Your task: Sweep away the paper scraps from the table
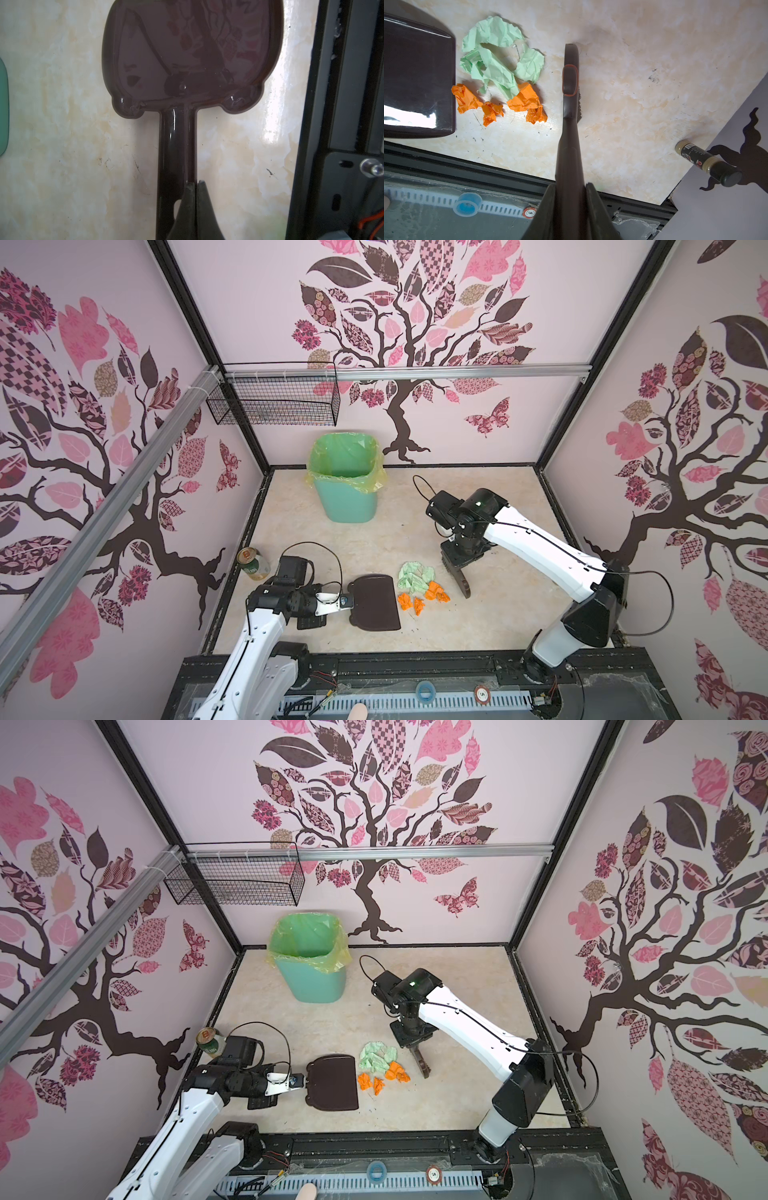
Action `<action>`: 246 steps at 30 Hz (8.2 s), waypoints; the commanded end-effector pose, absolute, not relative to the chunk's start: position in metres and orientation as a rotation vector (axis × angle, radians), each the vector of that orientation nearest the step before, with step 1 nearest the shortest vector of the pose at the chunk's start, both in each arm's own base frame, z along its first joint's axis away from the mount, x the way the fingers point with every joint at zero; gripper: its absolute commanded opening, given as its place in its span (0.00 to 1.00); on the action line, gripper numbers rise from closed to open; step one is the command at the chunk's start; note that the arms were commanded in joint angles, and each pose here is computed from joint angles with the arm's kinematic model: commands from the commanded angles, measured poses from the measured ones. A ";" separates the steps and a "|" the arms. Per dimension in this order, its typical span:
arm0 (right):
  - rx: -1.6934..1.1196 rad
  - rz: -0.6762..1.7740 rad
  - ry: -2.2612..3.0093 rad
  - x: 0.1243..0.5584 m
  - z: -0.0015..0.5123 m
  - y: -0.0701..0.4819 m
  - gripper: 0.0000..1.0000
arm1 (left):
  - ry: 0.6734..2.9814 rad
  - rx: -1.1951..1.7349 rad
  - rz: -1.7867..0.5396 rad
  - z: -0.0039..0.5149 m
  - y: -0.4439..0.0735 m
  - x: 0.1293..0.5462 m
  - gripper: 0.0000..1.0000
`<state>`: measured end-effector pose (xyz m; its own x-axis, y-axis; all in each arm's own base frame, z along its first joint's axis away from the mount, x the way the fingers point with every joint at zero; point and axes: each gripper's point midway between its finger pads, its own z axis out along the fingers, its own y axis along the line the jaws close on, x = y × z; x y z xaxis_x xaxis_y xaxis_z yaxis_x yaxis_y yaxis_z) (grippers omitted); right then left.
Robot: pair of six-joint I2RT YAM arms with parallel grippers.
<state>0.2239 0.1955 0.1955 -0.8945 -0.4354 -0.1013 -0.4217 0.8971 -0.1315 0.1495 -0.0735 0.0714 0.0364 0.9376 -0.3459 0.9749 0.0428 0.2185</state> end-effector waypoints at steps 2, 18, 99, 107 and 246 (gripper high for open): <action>-0.712 -0.062 3.008 0.212 0.185 0.227 0.00 | 1.963 1.889 -0.115 0.061 -0.076 0.162 0.00; -0.825 0.173 2.935 0.205 0.200 0.303 0.00 | 1.967 1.889 -0.120 0.053 -0.095 0.177 0.00; -0.540 0.030 2.790 0.246 0.213 0.171 0.00 | 2.056 2.051 -0.111 0.033 -0.066 0.199 0.67; -0.540 0.026 2.796 0.247 0.212 0.171 0.00 | 2.098 1.998 -0.057 0.022 -0.073 0.209 0.67; -0.565 0.501 2.676 0.198 0.261 0.300 0.00 | 2.343 1.951 -0.263 0.032 -0.070 0.174 0.12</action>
